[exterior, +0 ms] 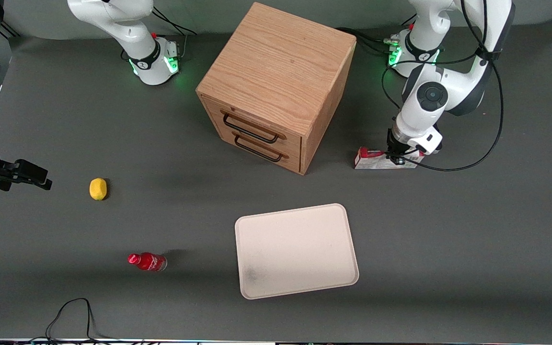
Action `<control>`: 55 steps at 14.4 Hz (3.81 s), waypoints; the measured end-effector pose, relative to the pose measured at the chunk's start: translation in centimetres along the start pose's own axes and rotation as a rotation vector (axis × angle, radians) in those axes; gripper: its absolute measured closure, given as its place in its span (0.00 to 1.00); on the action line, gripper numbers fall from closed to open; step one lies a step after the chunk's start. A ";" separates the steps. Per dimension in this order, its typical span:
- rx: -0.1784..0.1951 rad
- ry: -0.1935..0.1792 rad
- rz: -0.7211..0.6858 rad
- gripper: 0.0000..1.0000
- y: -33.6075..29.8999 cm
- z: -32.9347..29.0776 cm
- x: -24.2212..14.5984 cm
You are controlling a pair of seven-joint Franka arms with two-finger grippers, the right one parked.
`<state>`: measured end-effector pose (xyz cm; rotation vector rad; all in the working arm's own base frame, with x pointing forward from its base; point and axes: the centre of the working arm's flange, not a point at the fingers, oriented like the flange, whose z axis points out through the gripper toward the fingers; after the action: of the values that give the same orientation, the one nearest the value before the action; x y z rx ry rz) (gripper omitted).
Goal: Place red cookie box on tray
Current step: 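Lower the left gripper onto the cookie box end and close it, then lift the cookie box upright with the left gripper, then carry the held cookie box over the cream tray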
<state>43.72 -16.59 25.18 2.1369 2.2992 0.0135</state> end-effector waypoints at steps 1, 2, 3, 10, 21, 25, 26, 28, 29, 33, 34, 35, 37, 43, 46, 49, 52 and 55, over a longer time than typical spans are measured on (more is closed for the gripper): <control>0.008 0.006 -0.001 0.97 0.4 -0.5 -0.1; 0.019 0.014 -0.002 0.97 1.0 -1.3 -0.3; 0.030 0.024 -0.003 0.97 1.6 -2.5 -0.5; 0.063 0.077 -0.025 0.97 5.6 -15.6 -1.4; 0.082 0.053 0.065 0.97 7.7 -35.1 0.4; 0.068 0.033 0.289 0.97 7.9 -35.8 -0.1; 0.059 0.027 0.352 0.97 8.1 -36.2 -0.2; 0.047 0.017 0.473 0.97 9.0 -36.5 -0.6; 0.040 0.010 0.538 0.97 9.7 -36.4 -0.9; 0.014 -0.011 0.853 0.97 12.4 -35.9 -2.3; 0.008 -0.015 0.926 0.97 12.9 -35.8 -2.8; 0.002 -0.020 0.985 0.97 13.6 -35.6 -3.4; -0.005 -0.031 1.049 0.97 15.1 -34.7 -4.9; -0.028 -0.059 1.199 0.97 19.0 -31.2 -11.5; -0.046 -0.067 1.347 0.97 20.2 -29.9 -13.4; -0.056 -0.070 1.550 0.97 21.0 -28.6 -14.4; -0.039 -0.039 1.657 0.97 20.8 -27.3 -16.1; -0.036 -0.024 1.667 0.97 20.1 -26.8 -17.9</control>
<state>64.84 -33.07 52.06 3.1083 -0.0366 0.0266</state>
